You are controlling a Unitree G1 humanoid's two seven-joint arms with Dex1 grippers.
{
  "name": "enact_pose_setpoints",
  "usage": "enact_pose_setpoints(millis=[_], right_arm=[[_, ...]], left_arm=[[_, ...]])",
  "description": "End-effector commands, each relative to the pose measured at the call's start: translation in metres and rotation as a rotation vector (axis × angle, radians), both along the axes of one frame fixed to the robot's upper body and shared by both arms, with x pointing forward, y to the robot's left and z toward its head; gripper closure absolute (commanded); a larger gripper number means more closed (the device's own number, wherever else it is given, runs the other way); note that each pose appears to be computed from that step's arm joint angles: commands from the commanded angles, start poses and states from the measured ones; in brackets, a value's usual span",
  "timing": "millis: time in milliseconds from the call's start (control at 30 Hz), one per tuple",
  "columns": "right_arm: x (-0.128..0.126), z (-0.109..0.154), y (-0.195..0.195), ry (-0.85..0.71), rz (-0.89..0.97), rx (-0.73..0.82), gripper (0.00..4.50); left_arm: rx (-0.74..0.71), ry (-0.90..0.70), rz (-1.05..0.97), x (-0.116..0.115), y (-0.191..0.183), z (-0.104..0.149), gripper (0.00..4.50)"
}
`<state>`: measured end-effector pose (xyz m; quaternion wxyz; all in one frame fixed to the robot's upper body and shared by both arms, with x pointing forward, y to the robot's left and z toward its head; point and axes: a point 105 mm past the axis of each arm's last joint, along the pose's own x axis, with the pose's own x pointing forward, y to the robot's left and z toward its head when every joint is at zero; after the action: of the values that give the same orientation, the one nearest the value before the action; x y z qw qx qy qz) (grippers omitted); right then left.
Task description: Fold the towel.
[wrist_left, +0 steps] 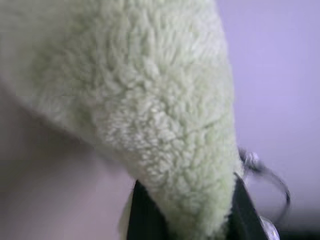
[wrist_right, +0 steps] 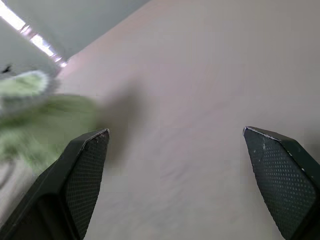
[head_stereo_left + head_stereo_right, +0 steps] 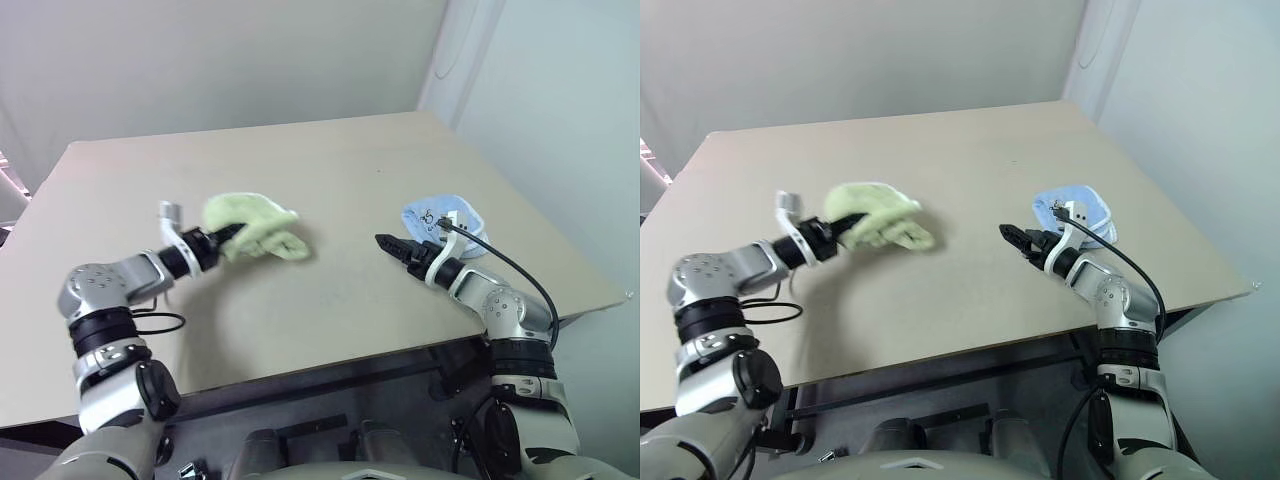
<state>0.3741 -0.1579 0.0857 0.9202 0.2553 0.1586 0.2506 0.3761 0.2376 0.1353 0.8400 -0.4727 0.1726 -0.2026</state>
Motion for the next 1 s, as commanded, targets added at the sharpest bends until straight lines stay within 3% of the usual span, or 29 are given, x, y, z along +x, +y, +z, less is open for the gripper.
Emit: enact_pose_setpoints(millis=[33, 167, 233, 433, 733, 867, 1000], right_arm=[[0.008, 0.023, 0.011, -0.102, 0.039, 0.0, 0.0], [0.011, 0.018, 0.024, -0.098, 0.082, -0.026, 0.0], [0.013, 0.017, 0.031, -0.104, 0.115, -0.045, 0.0], [0.015, 0.016, 0.038, -0.123, 0.178, -0.093, 0.0], [0.015, 0.014, 0.041, -0.144, 0.258, -0.189, 0.0], [0.015, 0.011, 0.044, -0.144, 0.275, -0.202, 0.0], [0.014, 0.008, 0.046, -0.144, 0.286, -0.222, 0.0]], left_arm=[[0.13, -0.086, 0.427, 0.015, 0.086, 0.034, 4.47], [0.154, -0.08, 0.615, 0.008, 0.125, 0.035, 4.47], [0.072, -0.052, 0.71, 0.0, 0.142, 0.031, 4.47], [-0.008, -0.002, 0.817, -0.03, 0.162, 0.005, 4.47], [-0.022, 0.123, 0.87, -0.073, 0.152, -0.056, 4.47], [-0.055, 0.124, 0.891, -0.075, 0.148, -0.062, 4.47], [-0.086, 0.118, 0.831, -0.071, 0.133, -0.064, 3.1]])
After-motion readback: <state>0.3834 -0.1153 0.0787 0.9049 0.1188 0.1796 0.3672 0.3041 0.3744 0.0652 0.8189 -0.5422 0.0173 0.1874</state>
